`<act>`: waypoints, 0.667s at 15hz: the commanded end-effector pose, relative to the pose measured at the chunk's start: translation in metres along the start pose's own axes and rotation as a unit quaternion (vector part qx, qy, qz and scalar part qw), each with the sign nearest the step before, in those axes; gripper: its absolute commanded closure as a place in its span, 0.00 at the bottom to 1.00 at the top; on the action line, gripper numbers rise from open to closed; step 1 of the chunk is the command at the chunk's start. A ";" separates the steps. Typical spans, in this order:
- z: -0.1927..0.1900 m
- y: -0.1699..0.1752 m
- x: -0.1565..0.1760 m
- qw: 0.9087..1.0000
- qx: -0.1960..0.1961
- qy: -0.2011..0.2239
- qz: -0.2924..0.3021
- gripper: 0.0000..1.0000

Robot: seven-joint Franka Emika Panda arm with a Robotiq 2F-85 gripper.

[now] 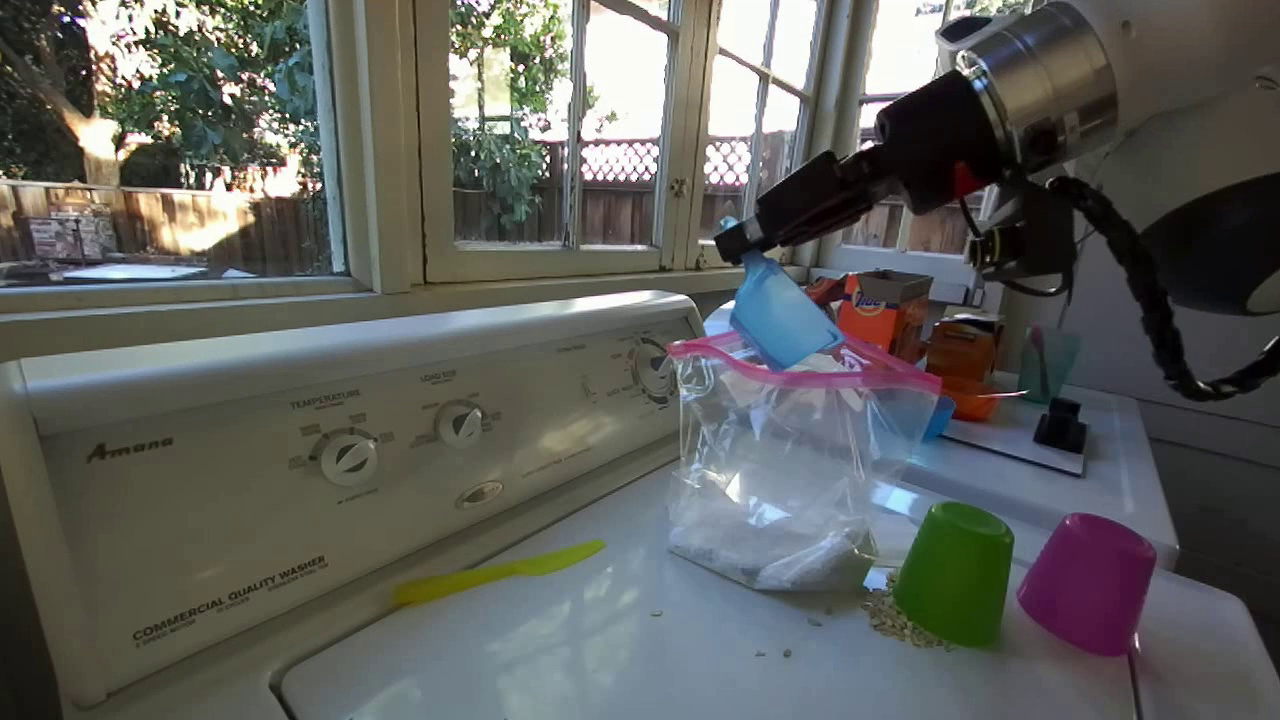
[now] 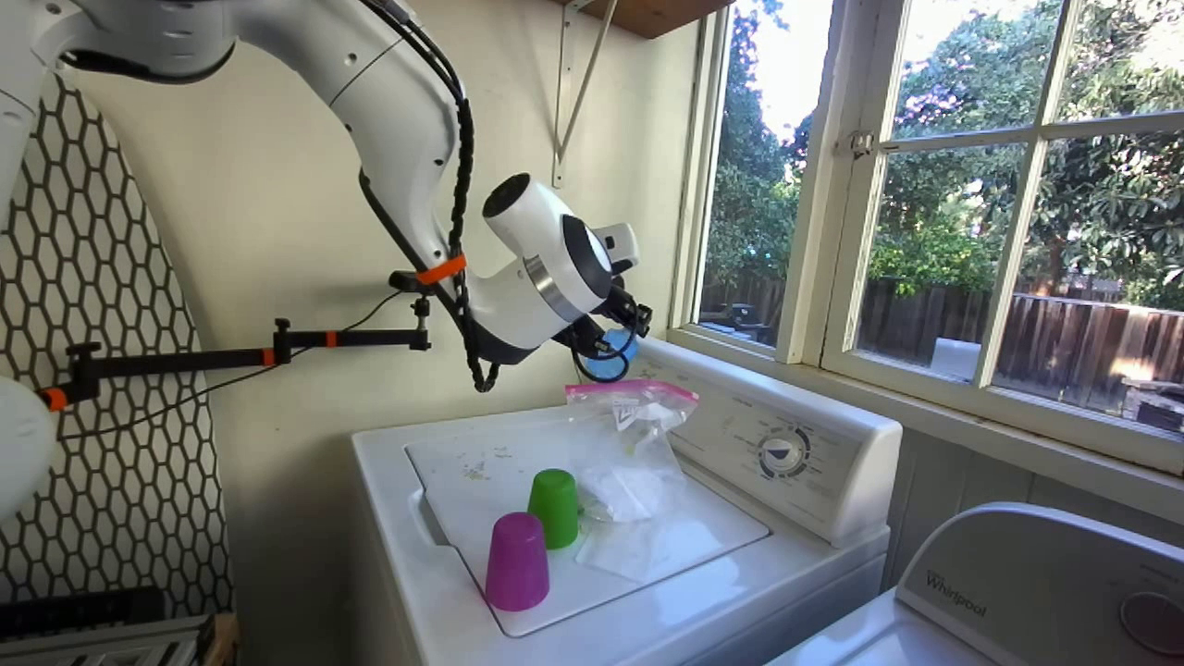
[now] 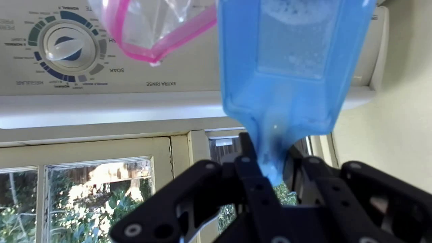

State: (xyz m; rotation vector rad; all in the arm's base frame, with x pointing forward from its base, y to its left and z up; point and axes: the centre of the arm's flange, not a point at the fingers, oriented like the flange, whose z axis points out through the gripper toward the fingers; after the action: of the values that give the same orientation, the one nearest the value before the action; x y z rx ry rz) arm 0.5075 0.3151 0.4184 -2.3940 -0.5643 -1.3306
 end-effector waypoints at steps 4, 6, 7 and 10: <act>-0.033 -0.017 -0.027 0.997 0.071 -0.017 0.014 0.94; -0.036 -0.030 -0.046 0.996 0.071 -0.041 -0.024 0.94; -0.039 -0.034 -0.051 0.995 0.079 -0.057 -0.032 0.94; -0.044 -0.040 -0.062 0.992 0.091 -0.071 -0.042 0.94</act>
State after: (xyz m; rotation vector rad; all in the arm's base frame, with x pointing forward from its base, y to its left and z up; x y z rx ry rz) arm 0.4390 0.3255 0.3865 -2.3250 -0.7658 -1.1574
